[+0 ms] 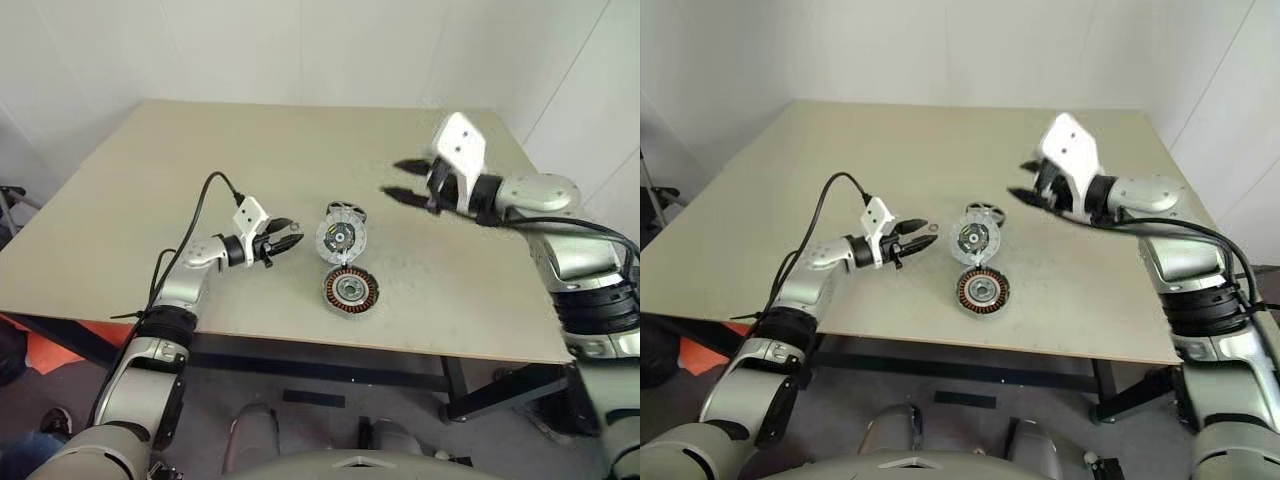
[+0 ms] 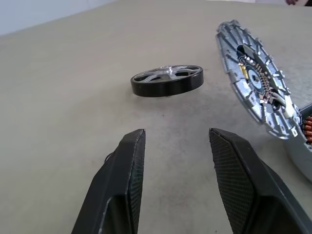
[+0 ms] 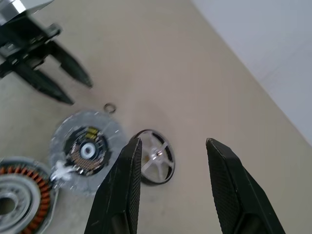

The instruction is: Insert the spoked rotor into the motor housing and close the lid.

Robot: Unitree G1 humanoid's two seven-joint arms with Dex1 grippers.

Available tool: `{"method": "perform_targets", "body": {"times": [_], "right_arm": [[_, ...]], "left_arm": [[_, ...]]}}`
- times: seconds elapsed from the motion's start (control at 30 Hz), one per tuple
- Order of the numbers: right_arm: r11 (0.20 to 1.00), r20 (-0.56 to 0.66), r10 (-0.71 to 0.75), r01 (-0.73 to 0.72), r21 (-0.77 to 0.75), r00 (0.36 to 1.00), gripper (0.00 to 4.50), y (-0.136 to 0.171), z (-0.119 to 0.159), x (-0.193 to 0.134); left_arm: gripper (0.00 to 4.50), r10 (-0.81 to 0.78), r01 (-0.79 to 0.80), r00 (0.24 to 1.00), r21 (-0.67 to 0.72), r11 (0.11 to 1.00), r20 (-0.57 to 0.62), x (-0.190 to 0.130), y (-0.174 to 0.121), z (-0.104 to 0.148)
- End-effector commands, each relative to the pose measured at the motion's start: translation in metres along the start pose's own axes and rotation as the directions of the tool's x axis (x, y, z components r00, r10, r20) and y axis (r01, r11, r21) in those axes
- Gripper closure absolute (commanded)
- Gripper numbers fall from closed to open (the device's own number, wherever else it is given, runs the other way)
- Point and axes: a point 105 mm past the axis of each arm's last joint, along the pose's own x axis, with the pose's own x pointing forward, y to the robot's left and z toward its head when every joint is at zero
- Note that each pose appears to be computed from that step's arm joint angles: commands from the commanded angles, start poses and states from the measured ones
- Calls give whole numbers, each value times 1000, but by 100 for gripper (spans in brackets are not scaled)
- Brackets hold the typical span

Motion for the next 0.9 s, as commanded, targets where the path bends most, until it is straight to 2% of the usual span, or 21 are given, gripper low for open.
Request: {"method": "perform_targets", "body": {"times": [0.03,0.17,0.3,0.4,0.57,0.7,0.9], "right_arm": [[946,-60,244,-251,-206,968,217,31,19,7],[857,-172,374,-411,-310,911,217,47,12,20],[698,-298,518,-598,-395,802,217,65,2,29],[590,-371,582,-690,-419,723,159,76,-8,32],[497,-420,601,-730,-470,680,3,83,-16,39],[436,-453,623,-764,-476,638,3,91,-24,39],[390,-465,650,-789,-474,601,3,102,-30,34]], "left_arm": [[236,-16,14,999,48,999,39,8,1,15],[236,-18,16,999,47,999,43,12,0,14],[236,-13,11,999,40,999,46,11,-1,11],[236,4,-5,999,36,999,48,8,0,10],[236,26,-27,999,31,999,44,1,0,5],[236,38,-39,998,28,999,43,-2,-1,3],[236,47,-48,998,25,999,41,-4,-1,2]]}}
